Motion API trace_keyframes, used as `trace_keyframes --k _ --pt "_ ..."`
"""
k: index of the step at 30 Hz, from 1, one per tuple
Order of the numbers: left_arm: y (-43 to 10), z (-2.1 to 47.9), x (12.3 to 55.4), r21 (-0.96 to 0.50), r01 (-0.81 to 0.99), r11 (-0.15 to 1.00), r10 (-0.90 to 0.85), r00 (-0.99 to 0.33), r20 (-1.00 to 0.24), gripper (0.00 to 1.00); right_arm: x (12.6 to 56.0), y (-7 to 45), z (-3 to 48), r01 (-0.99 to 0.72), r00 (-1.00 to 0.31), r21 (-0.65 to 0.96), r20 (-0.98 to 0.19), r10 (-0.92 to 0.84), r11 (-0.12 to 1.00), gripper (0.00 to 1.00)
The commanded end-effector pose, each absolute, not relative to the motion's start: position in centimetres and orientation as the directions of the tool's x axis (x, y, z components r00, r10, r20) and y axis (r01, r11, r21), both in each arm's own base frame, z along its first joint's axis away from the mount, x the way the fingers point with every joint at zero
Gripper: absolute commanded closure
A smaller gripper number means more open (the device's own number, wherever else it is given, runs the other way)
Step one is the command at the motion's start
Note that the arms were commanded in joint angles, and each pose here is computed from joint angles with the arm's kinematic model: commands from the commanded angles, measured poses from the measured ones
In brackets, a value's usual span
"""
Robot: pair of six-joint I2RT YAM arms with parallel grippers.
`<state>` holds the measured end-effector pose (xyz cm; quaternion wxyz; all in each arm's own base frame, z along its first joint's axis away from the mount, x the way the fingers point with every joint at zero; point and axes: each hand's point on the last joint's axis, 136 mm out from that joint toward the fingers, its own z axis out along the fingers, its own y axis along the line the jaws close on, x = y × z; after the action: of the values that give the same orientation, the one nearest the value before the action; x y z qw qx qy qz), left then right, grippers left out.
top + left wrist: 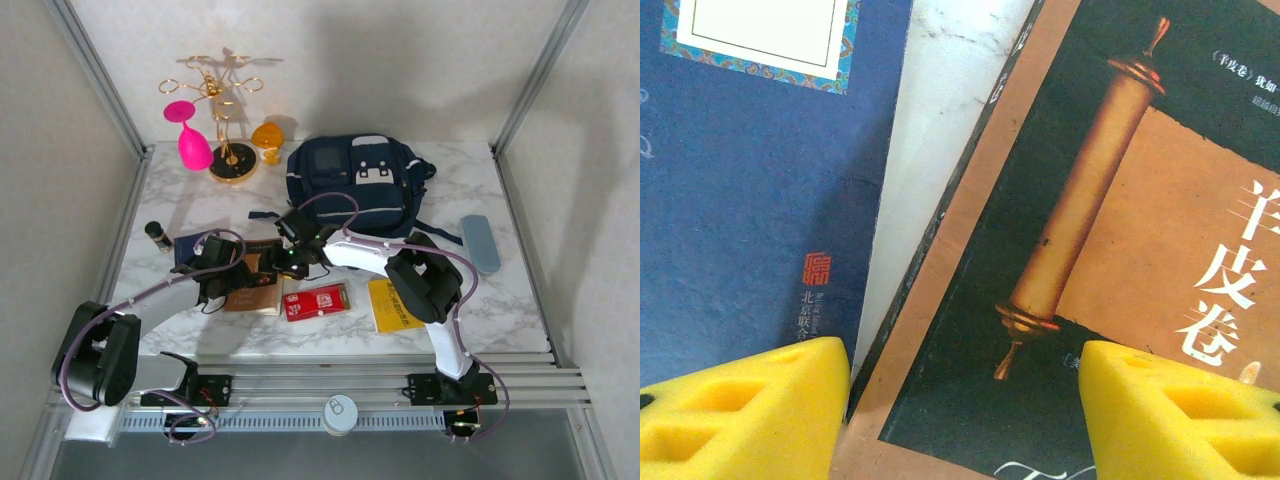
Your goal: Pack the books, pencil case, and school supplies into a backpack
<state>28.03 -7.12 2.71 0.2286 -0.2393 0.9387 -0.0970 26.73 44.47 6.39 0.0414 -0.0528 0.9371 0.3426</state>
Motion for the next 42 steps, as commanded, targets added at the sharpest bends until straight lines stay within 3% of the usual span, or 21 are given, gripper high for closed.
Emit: trace_keyframes --k 1,14,31,35,38,42 --pt "-7.4 -0.1 24.7 -0.248 -0.438 0.864 -0.495 -0.828 -0.264 0.37 26.1 46.1 10.5 -0.155 -0.988 0.713 -0.128 -0.091 0.684 0.50" --pt "-7.2 0.0 24.9 -0.238 -0.441 0.866 -0.495 -0.824 -0.275 0.37 26.8 44.9 10.1 -0.168 -0.983 0.664 -0.169 -0.073 0.728 0.77" --pt "-7.4 1.2 25.8 -0.253 -0.431 0.866 -0.494 -0.816 -0.299 0.36 27.1 44.8 12.7 -0.204 -0.973 0.691 -0.219 -0.069 0.694 0.95" --pt "-7.9 4.0 26.9 -0.295 -0.411 0.863 -0.495 -0.805 -0.327 0.33 27.4 44.9 15.9 -0.257 -0.957 0.729 -0.285 -0.061 0.635 1.00" --pt "-7.9 8.0 28.1 -0.338 -0.388 0.858 -0.503 -0.771 -0.391 0.29 27.9 44.0 20.0 -0.357 -0.908 0.727 -0.419 -0.034 0.587 1.00" --pt "-7.8 14.5 29.6 -0.436 -0.338 0.834 -0.531 -0.709 -0.464 0.24 29.1 42.0 23.9 -0.388 -0.897 0.769 -0.443 -0.014 0.509 1.00"
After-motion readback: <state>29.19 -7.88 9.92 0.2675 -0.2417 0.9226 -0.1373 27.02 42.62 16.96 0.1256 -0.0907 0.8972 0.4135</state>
